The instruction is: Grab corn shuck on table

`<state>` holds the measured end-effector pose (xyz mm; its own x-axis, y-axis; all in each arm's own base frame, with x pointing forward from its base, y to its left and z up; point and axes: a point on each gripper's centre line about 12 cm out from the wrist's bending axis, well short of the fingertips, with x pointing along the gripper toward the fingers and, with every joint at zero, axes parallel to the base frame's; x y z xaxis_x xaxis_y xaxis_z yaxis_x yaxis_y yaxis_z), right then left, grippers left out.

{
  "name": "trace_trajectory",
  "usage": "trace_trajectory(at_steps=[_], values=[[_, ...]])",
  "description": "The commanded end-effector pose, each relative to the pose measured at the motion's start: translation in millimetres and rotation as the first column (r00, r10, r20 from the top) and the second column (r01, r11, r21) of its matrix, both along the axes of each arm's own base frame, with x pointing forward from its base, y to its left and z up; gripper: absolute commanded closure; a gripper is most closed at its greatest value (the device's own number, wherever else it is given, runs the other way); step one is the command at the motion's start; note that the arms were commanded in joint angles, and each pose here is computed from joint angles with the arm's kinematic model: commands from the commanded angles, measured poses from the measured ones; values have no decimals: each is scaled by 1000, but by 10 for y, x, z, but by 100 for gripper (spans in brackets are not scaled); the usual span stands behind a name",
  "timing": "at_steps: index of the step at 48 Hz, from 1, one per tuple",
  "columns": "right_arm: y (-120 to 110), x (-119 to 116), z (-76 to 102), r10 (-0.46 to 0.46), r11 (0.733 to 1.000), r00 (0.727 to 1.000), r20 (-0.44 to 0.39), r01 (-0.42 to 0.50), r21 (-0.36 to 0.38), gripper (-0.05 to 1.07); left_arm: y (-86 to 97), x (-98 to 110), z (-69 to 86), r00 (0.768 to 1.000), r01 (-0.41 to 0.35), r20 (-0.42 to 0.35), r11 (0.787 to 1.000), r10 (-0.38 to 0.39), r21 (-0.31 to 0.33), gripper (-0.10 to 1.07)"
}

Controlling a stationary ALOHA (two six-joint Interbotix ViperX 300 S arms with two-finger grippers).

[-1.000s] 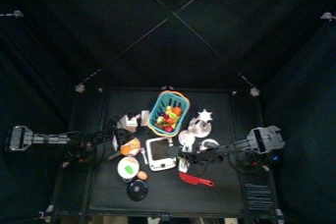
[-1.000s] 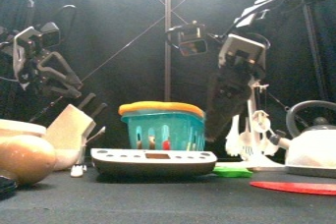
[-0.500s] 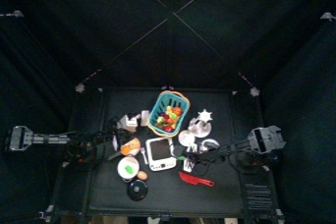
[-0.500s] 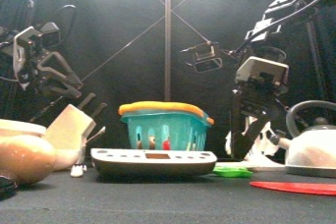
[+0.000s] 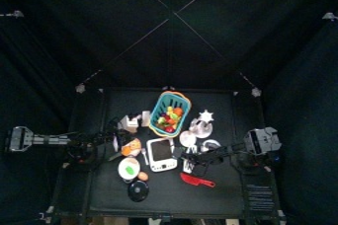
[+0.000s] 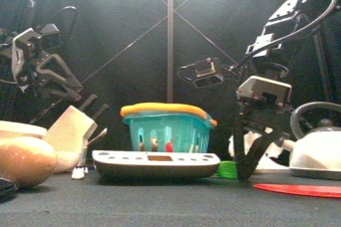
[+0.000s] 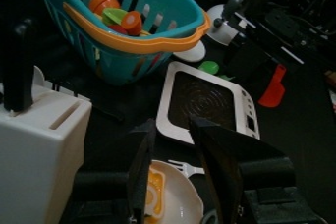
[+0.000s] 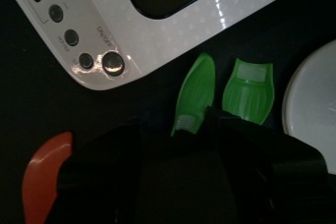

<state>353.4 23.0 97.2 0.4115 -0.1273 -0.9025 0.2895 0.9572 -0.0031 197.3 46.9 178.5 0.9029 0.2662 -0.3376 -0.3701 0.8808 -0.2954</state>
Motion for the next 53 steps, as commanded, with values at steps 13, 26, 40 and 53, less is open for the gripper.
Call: trace_trajectory(at_steps=[13, 26, 40, 53], values=[[-4, 54, 63, -2, 1000, 1000, 24, 2, 4, 23, 7, 23, 37, 1000, -1, 10, 1000, 1, 3, 23], [-37, 54, 78, -15, 1000, 1000, 20, 15, 0, 47, 7, 22, 35, 1000, -2, 9, 1000, 2, 2, 23], [-52, -34, 238, -47, 999, 999, 6, 47, -10, 59, 7, 22, 35, 1000, -2, 9, 1000, 2, 2, 23], [-41, 1, 382, -49, 999, 997, 52, 49, 5, 50, 3, 18, 23, 1000, 1, 2, 1000, -1, 0, 23]])
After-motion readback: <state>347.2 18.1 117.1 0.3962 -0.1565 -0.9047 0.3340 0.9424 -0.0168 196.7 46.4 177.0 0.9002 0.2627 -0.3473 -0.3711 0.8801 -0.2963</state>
